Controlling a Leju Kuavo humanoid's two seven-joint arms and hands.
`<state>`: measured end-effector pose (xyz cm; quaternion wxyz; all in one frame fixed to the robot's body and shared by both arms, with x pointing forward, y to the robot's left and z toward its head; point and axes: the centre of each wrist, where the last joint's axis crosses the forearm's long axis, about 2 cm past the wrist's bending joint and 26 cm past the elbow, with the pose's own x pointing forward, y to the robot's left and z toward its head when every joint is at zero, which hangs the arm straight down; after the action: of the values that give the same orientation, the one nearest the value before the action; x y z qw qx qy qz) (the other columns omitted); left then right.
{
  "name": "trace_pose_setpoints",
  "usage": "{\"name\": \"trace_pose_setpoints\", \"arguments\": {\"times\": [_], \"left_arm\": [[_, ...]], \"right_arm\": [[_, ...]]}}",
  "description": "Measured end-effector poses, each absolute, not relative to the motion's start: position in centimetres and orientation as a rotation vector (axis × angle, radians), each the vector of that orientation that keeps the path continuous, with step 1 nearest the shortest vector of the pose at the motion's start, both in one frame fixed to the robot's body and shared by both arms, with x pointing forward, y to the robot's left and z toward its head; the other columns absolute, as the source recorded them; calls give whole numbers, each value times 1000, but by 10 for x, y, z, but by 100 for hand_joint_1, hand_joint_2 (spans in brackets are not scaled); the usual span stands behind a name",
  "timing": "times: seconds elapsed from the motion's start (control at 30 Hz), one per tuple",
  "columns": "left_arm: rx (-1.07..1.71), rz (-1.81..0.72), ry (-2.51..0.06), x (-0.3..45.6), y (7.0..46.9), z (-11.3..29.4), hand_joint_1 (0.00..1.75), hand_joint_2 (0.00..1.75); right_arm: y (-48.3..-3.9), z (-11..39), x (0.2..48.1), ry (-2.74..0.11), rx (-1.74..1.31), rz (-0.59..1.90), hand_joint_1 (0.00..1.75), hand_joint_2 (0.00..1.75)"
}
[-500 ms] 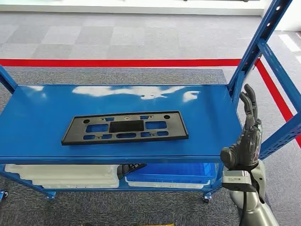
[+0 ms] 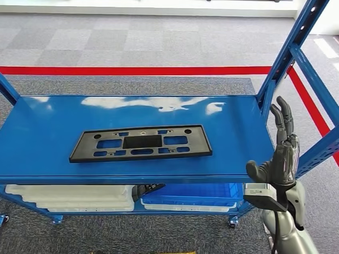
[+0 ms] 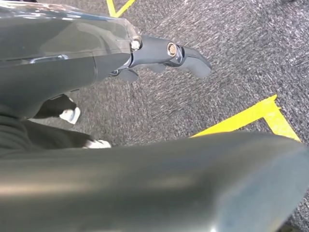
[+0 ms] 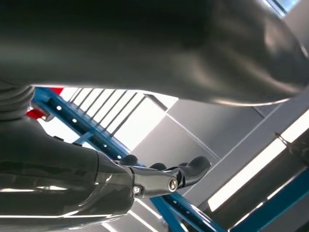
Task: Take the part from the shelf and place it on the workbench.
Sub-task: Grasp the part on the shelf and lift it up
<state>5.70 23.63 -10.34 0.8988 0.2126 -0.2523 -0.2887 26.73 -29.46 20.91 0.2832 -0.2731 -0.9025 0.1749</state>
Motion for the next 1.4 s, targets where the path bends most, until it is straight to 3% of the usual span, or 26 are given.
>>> {"name": "trace_pose_setpoints", "arguments": {"times": [0.23,0.47,0.8,1.4], "left_arm": [[427,-600,-521,56,236,-104,0,0],[419,-619,-526,57,236,-104,0,0],[419,-635,-528,58,236,-103,0,0],[406,-683,-532,59,234,-103,0,0]], "right_arm": [[-327,167,266,-2058,-739,933,0,0],[-345,123,269,-1699,-935,1187,0,0],[-348,85,267,-1604,-996,1219,0,0],[-336,77,264,-1630,-963,1300,0,0]]}}
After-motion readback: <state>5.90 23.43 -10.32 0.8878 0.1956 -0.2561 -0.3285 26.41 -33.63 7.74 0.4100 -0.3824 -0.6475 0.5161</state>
